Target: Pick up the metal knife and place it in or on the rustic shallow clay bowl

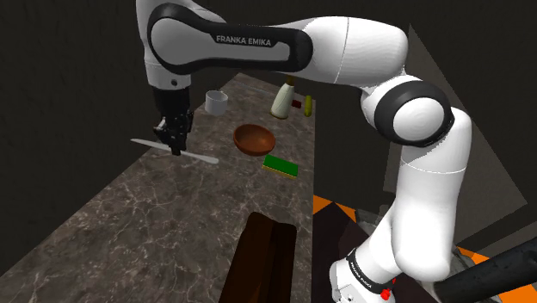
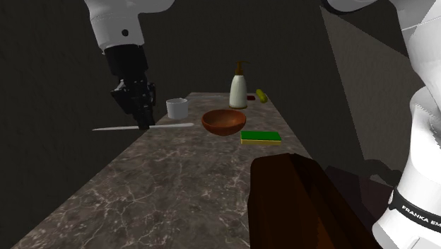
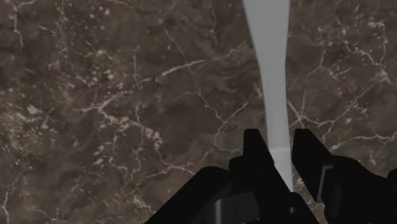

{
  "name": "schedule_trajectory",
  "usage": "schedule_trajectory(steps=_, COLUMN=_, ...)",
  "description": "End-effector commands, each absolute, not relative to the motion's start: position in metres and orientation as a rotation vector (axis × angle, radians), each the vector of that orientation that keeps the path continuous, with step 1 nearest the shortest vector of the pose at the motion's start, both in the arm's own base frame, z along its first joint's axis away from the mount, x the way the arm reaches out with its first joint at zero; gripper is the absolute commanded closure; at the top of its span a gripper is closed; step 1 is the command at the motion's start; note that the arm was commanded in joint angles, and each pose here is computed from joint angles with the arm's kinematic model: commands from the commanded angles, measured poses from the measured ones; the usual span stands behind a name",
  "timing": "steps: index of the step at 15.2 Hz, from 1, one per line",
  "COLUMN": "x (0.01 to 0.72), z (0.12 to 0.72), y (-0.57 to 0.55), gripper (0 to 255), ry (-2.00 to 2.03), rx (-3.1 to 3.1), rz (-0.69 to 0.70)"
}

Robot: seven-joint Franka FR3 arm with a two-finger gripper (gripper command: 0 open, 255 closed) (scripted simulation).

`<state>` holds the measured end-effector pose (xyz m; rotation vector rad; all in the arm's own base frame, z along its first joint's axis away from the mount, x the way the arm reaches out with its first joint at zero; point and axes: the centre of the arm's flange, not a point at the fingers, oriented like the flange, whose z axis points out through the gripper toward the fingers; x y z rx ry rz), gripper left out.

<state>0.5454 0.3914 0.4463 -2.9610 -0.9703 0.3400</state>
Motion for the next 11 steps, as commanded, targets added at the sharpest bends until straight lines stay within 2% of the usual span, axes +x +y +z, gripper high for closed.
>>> schedule_trajectory(steps=1, x=0.545, z=0.456, y=0.391, gripper=255, ry=-0.97, rx=-2.961, rz=0.341)
schedule_trajectory(steps=11, x=0.567, z=0.46, y=0.261, gripper=255, ry=-0.97, rx=-2.961, rz=0.341)
